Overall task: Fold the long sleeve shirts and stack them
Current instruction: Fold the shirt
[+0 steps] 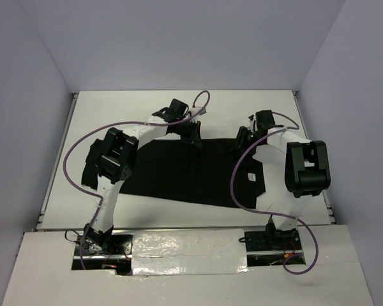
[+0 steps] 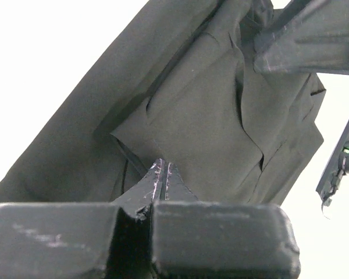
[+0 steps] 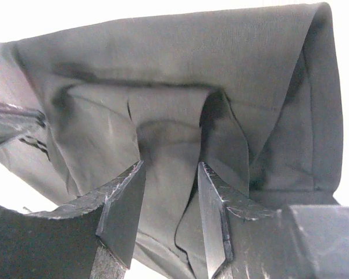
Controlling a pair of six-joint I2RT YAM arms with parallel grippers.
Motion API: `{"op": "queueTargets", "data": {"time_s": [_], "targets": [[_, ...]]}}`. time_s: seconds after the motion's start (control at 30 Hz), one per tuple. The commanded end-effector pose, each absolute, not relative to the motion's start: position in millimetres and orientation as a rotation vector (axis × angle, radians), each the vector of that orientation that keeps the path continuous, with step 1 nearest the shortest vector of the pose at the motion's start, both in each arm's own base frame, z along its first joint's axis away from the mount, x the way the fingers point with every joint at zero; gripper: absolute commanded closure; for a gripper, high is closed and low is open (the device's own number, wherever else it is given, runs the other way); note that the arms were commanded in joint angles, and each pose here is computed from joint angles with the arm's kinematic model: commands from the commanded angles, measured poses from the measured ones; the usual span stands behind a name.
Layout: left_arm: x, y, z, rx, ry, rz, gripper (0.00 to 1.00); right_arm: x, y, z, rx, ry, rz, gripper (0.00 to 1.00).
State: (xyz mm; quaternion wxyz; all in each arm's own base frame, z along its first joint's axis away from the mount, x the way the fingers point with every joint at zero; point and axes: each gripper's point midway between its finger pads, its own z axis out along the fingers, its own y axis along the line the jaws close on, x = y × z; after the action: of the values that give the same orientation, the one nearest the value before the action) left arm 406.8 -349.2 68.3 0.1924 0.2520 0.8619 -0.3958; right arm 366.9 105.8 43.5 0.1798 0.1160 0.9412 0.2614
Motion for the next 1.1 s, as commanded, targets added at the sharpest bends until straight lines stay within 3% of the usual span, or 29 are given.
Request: {"op": "queueTargets", "data": {"time_s": [0.0,0.1,0.33,0.5,0.77,0.83,0.9,1.07], "targets": [[407.0,-355.6,70.3,0.715,2.395,-1.170,1.00,401.1,104.9,58.6,0.301,2.544,0.774,0.51],[410.0,-355.0,69.9,0.693,2.396,-1.181,1.00,406.1,105.7,50.2,0.309,2.551,0.779,0.51],[418.6,-348.4,78.1,0.644,2.364,-1.204,1.00,409.2,102.3,42.6,0.323,2.569,0.789,0.69],[419.8,-346.0,77.9,0.634,2.364,-1.216,1.00,412.6,102.5,50.1,0.309,2.535,0.805,1.00],[426.1,-340.5,78.7,0.600,2.356,-1.223,1.00,420.5,79.0,62.1,0.350,2.463,0.771,1.00],[421.2,-345.7,80.8,0.629,2.350,-1.253,0.89,419.5,79.2,62.9,0.330,2.464,0.776,1.00],[412.6,-354.0,82.6,0.669,2.344,-1.276,0.60,417.2,82.4,63.5,0.315,2.468,0.802,1.00],[413.3,-357.9,64.7,0.670,2.411,-1.201,0.48,413.3,83.0,61.3,0.299,2.476,0.800,1.00]]}}
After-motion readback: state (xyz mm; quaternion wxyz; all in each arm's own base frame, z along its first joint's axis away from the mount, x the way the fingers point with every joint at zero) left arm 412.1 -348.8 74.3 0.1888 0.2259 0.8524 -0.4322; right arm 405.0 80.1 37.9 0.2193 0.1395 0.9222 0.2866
